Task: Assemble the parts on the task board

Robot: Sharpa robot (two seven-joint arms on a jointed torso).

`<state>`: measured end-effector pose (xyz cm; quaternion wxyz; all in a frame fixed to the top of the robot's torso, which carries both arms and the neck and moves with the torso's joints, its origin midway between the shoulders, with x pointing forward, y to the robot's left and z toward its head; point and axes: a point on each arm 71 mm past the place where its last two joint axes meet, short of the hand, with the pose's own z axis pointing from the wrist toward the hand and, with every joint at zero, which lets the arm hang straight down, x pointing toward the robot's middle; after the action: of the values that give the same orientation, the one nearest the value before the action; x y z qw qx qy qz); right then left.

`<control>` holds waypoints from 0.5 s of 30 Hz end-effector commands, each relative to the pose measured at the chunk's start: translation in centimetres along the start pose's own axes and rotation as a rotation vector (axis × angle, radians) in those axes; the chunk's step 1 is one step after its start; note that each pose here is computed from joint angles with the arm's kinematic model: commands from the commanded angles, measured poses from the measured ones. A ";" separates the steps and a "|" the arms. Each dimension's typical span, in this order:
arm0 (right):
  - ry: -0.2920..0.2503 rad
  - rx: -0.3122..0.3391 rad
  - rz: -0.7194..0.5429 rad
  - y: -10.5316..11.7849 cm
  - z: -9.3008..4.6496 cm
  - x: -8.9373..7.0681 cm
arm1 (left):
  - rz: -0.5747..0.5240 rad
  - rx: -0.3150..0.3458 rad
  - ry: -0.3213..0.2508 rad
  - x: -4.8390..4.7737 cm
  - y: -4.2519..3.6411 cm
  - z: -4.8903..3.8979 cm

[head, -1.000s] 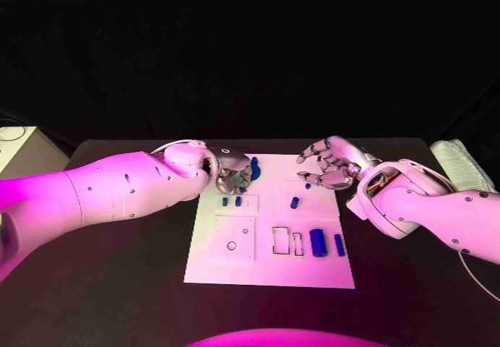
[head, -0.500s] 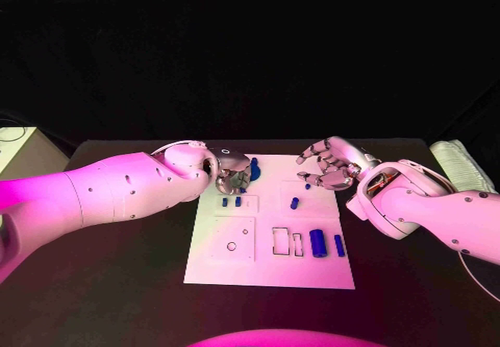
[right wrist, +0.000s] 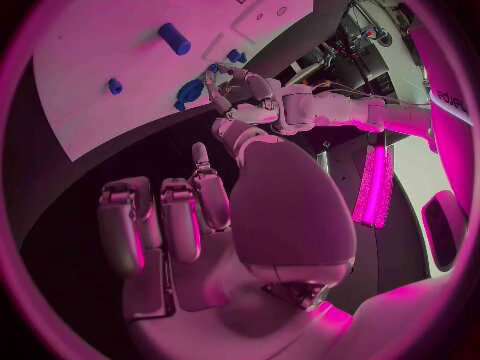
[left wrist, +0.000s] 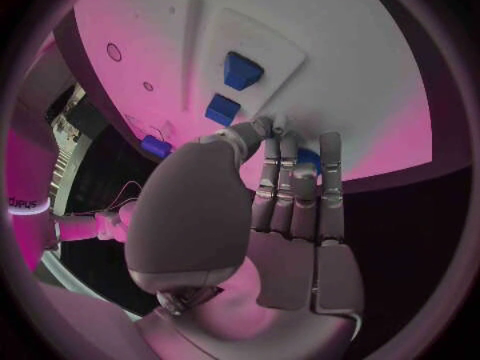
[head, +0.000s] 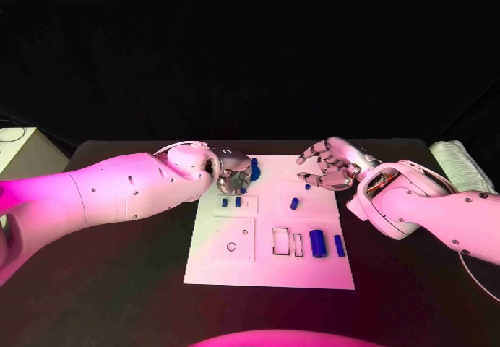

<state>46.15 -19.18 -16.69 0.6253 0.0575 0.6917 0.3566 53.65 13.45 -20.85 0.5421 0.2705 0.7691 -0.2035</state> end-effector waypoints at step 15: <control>0.008 -0.010 -0.009 0.1 0.0 0.1 | -0.020 0.000 -0.102 -0.52 0.04 -0.27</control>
<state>46.15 -19.16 -16.69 0.6253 0.0575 0.6917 0.3567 53.65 13.68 -20.65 0.5621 0.2627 0.7563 -0.2075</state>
